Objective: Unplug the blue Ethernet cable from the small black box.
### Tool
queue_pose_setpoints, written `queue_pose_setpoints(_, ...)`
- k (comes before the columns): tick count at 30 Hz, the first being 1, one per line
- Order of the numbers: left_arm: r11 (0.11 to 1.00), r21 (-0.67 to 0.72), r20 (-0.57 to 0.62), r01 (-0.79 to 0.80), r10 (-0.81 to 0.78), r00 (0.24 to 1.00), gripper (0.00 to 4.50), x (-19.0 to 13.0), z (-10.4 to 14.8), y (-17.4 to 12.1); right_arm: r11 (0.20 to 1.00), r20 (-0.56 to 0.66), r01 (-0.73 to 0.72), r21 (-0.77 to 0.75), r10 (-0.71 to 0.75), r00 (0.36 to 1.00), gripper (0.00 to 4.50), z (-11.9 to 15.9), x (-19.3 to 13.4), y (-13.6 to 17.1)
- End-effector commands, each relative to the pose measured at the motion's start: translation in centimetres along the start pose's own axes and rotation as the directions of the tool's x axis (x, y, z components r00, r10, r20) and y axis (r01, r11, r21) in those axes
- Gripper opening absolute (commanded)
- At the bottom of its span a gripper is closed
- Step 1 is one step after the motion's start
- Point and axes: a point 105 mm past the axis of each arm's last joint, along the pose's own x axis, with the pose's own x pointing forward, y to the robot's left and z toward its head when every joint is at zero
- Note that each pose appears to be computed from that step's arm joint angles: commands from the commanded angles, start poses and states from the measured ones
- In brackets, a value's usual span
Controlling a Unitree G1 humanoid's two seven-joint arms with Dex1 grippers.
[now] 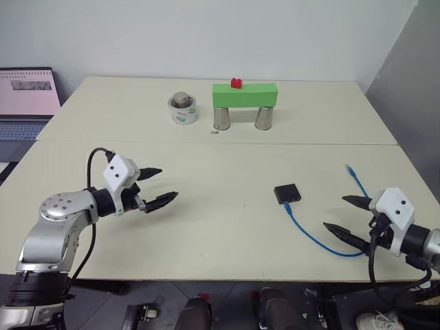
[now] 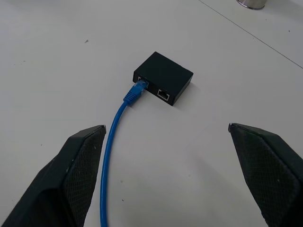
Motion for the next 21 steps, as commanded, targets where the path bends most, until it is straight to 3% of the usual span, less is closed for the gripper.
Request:
queue_pose_setpoints(1,0.999,0.037,0.053,-0.003,0.001,0.999,4.5,-0.4,1.5,0.0,0.999,0.017,0.005,-0.048,-0.004,1.0,4.37,0.8,-0.3,-0.2)
queue_pose_setpoints(11,0.999,0.042,0.074,0.024,-0.027,0.997,4.5,0.3,1.9,-0.9,0.999,0.009,-0.01,-0.03,0.01,1.0,4.37,0.8,-0.7,0.2)
queue_pose_setpoints(21,0.971,0.034,0.112,0.238,-0.24,0.964,4.5,2.6,3.3,-4.3,0.994,0.04,0.043,0.105,-0.047,0.998,4.37,0.3,1.7,2.2)
